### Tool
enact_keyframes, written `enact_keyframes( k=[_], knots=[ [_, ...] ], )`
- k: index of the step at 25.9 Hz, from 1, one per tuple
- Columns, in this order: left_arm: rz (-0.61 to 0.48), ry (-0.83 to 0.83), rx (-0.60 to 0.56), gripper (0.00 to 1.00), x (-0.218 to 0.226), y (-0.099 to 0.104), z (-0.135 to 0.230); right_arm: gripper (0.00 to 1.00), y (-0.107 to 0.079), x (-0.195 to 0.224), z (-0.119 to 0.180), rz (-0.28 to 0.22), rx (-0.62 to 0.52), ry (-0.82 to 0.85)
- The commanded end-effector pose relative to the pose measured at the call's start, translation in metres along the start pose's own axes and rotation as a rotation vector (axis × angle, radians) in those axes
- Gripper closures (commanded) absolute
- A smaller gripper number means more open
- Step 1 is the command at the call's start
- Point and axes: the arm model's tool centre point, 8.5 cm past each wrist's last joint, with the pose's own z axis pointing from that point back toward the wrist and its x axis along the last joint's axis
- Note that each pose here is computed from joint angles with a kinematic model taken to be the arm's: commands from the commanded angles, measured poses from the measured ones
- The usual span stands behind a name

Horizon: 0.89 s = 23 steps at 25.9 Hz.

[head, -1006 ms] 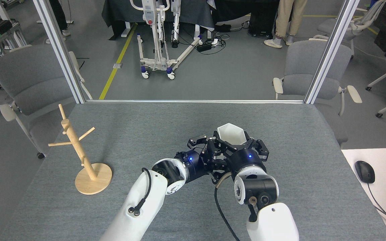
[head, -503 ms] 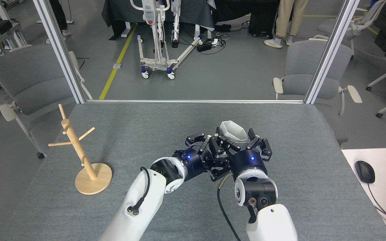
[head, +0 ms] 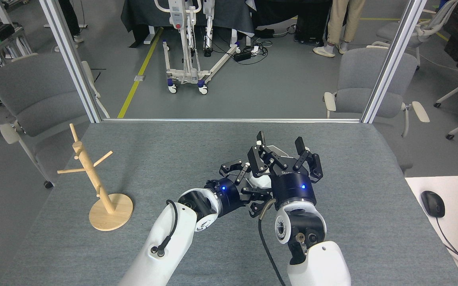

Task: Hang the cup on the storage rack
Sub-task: 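Carry the cup with the left gripper beside the wooden stand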

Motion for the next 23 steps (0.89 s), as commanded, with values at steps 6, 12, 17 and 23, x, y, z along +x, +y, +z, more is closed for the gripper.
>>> enact_keyframes(
  k=[6, 12, 17, 23],
  knots=[
    [0.058, 0.037, 0.030, 1.00, 0.017, -0.036, 0.041, 0.02, -0.030, -0.062, -0.004, -0.108, -0.222, 0.156],
    [0.051, 0.189, 0.109, 1.00, 0.000, -0.044, 0.123, 0.02, -0.027, -0.185, 0.023, 0.071, -0.132, 0.295],
    [0.023, 0.296, 0.221, 1.00, -0.008, -0.024, 0.196, 0.02, -0.014, -0.253, 0.073, 0.201, -0.023, 0.241],
    [0.044, 0.404, 0.217, 1.00, -0.024, -0.045, 0.255, 0.02, 0.015, -0.268, 0.117, 0.298, 0.103, 0.247]
  ],
)
